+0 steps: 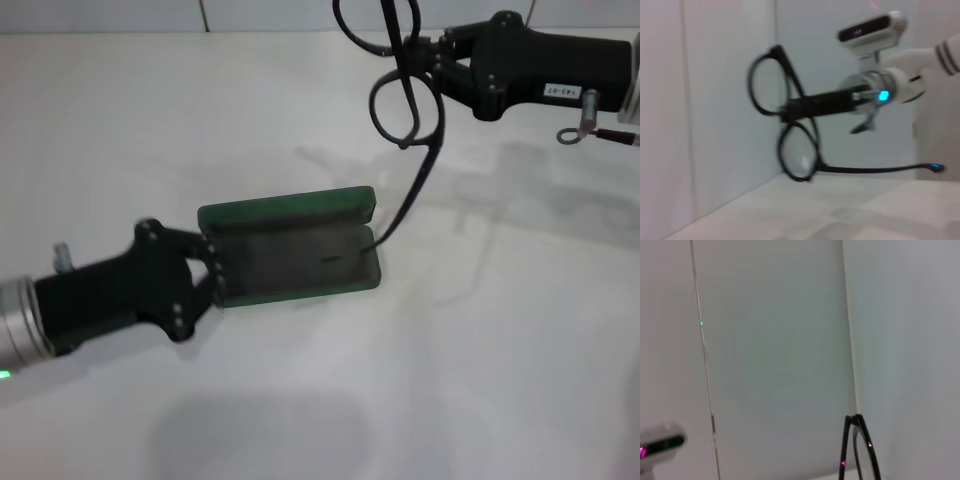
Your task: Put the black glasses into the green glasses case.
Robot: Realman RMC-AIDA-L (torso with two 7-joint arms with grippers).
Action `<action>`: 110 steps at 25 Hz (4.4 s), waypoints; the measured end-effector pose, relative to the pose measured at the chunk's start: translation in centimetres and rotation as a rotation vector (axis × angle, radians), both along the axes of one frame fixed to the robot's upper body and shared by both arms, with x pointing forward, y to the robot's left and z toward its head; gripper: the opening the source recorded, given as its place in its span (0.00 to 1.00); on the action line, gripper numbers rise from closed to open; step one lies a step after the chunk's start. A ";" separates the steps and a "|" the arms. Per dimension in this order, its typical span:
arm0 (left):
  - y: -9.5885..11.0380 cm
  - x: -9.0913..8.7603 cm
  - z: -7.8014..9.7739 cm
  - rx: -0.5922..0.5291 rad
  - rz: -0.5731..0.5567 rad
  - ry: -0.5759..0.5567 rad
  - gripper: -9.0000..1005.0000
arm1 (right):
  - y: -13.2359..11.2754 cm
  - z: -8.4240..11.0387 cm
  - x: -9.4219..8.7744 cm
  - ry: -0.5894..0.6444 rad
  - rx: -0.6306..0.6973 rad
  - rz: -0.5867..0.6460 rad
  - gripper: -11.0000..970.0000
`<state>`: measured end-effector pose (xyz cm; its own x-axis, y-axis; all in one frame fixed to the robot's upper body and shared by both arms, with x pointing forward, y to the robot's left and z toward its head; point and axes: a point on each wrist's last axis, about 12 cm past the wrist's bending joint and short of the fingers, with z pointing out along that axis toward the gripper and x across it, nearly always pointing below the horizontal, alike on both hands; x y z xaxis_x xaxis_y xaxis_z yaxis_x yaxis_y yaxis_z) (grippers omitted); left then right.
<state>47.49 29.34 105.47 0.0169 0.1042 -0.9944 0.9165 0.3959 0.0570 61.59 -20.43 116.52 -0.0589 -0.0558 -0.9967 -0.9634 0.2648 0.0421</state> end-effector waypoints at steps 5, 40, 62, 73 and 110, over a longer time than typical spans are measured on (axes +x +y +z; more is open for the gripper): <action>-2.3 -0.4 0.1 -0.066 -0.084 -0.007 0.01 | 0.8 0.0 0.0 0.033 0.046 0.000 0.09; -6.6 2.5 2.1 -0.152 -0.218 -0.119 0.01 | 2.4 -4.4 -1.5 0.269 0.130 -0.063 0.10; -6.8 3.1 2.6 -0.152 -0.218 -0.131 0.01 | 3.0 -4.9 -3.2 0.267 0.063 0.079 0.10; -7.2 3.6 2.9 -0.152 -0.229 -0.140 0.01 | 3.4 -4.8 -3.4 0.250 0.028 0.125 0.10; -2.8 0.9 0.9 -0.126 -0.114 -0.004 0.01 | 2.8 -2.3 -1.9 0.100 -0.115 0.148 0.11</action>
